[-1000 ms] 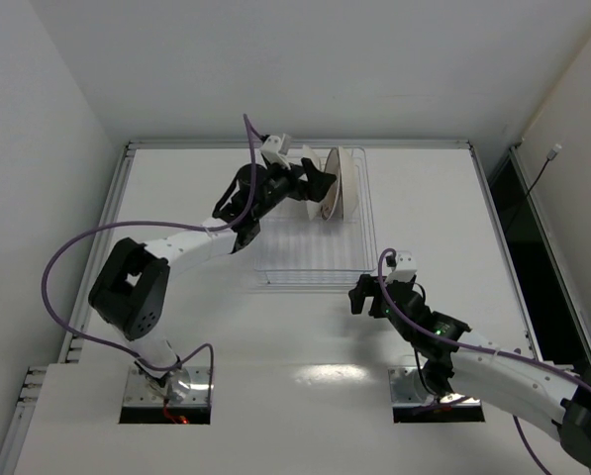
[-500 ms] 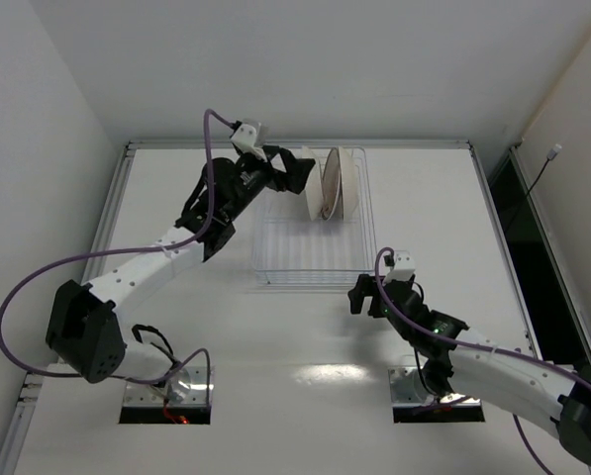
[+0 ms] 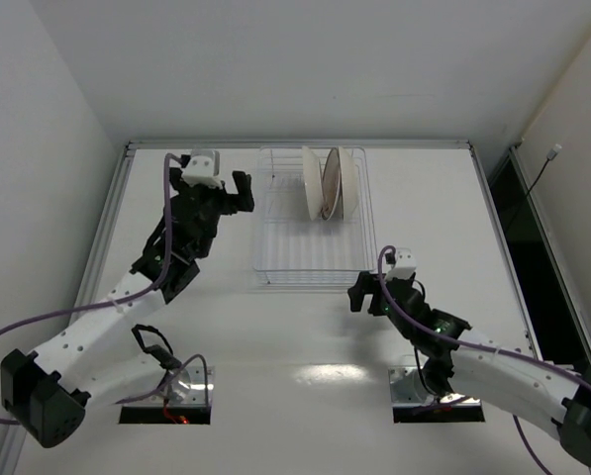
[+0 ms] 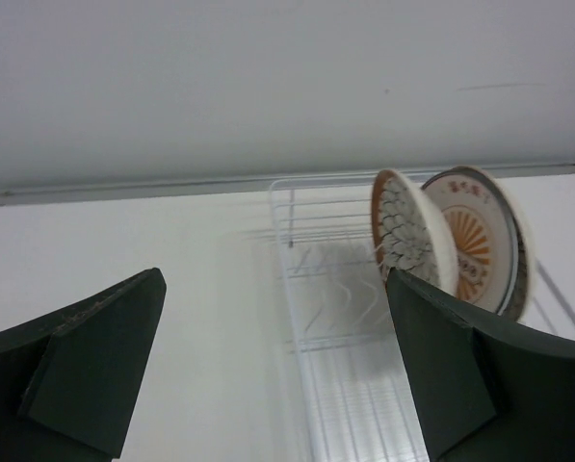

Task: Load the plates into the dish rack

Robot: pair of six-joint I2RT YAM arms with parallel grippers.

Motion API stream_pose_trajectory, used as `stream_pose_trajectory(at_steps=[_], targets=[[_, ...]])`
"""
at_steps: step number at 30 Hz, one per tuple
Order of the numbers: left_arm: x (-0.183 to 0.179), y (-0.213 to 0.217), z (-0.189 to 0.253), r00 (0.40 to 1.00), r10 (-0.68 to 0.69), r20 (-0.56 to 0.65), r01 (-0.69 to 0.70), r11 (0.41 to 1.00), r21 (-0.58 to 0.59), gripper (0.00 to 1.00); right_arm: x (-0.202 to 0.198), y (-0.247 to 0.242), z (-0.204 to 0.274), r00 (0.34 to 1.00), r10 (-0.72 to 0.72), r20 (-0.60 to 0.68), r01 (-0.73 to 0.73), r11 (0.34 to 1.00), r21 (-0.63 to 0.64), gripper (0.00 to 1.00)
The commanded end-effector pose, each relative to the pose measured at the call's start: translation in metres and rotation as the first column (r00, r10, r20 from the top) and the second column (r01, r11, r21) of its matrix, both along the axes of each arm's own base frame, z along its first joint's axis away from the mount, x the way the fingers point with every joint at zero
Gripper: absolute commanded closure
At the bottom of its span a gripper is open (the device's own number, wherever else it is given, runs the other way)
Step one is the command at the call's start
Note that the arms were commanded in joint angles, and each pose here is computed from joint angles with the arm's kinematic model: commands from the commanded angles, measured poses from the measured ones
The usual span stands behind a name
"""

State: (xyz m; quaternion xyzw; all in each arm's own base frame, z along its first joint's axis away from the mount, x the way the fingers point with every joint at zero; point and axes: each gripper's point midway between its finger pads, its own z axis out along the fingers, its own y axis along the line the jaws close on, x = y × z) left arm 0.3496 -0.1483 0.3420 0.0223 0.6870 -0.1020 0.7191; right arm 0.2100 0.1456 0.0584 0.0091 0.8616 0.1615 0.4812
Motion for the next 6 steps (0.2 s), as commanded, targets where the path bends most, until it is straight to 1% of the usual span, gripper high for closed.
stream_pose_trajectory(at_steps=[1,3,4,5,6], targets=[[-0.010,0.028,-0.014,0.985,0.170,0.004,-0.170,0.984,0.054,0.00,0.012,0.008,0.037,0.998,-0.007,0.067,0.004,0.999,0.052,0.14],[-0.013,0.033,-0.026,0.984,0.180,-0.001,-0.180,0.982,0.059,0.00,0.012,0.009,0.050,0.996,-0.003,0.093,-0.003,0.998,0.065,0.14],[-0.017,0.035,-0.026,0.984,0.180,0.001,-0.180,0.983,0.045,0.00,0.012,0.002,0.050,0.996,-0.016,0.090,0.012,0.999,0.036,0.14],[-0.018,0.036,-0.028,0.984,0.180,0.004,-0.180,0.983,0.042,0.00,0.014,0.000,0.060,0.995,-0.032,0.097,0.029,0.999,0.031,0.12],[-0.019,0.036,-0.040,0.984,0.180,-0.012,-0.179,0.982,0.059,0.00,0.015,-0.007,0.067,0.992,-0.062,0.110,0.061,0.998,0.012,0.11]])
